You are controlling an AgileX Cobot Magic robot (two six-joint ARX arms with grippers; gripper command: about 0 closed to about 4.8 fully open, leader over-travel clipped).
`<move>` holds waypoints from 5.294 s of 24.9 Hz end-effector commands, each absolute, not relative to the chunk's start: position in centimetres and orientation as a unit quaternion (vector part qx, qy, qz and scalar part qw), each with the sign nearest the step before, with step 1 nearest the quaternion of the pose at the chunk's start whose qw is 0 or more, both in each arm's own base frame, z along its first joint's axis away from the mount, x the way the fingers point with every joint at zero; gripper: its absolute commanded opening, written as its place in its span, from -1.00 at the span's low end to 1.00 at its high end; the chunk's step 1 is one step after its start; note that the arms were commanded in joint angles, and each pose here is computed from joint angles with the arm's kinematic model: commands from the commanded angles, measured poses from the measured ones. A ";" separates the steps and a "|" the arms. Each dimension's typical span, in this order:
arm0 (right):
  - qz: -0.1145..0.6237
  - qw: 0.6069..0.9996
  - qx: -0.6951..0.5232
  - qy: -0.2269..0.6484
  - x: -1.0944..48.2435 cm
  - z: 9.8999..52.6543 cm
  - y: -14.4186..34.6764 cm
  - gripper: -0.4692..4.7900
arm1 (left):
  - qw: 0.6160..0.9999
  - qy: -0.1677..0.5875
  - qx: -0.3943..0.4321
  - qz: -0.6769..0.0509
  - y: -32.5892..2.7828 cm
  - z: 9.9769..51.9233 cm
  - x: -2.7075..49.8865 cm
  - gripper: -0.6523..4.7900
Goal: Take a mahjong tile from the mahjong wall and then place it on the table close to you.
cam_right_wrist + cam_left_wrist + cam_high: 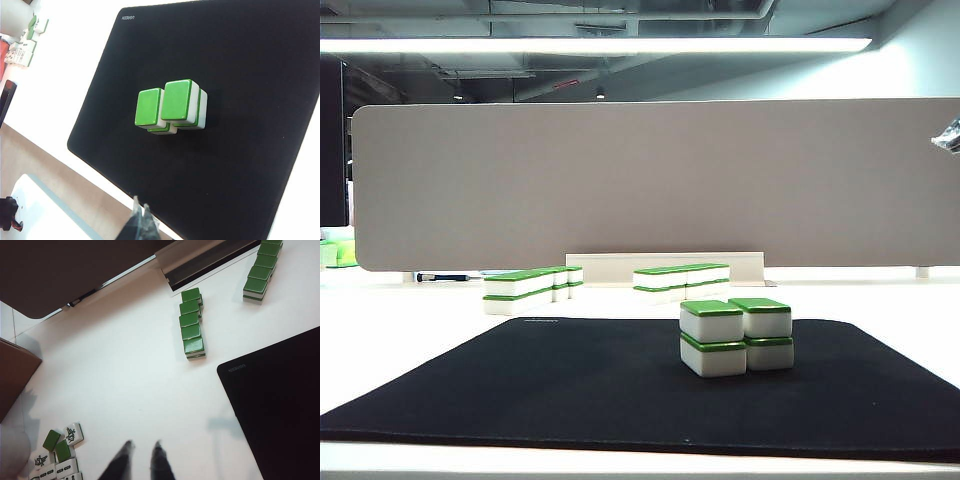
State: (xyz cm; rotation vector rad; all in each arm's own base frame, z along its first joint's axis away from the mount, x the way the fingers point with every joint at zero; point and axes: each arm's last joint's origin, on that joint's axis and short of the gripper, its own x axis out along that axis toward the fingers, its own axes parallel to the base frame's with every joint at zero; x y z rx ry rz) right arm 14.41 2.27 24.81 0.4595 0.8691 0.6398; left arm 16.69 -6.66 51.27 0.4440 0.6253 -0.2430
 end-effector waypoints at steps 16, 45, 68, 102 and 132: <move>0.305 0.837 0.214 0.400 14.5 25.1 2.3 -0.83 | 0.964 0.166 0.182 -0.101 -7.4 52.2 18.9 -0.58; 0.305 0.837 0.214 0.400 14.5 25.1 2.3 -0.82 | 0.993 0.094 0.071 -0.016 -2.5 31.4 13.8 -0.58; 0.305 0.837 0.214 0.400 14.5 25.1 2.3 -0.83 | 0.993 -0.001 -0.058 0.099 0.9 17.4 10.2 -0.58; 0.305 0.837 0.214 0.400 14.5 25.1 2.3 -0.82 | 0.993 0.091 -0.055 0.040 0.6 14.7 9.6 -0.58; 0.204 0.943 0.092 0.246 13.8 25.8 1.5 -0.82 | 0.994 0.090 -0.055 0.042 0.6 14.7 9.6 -0.58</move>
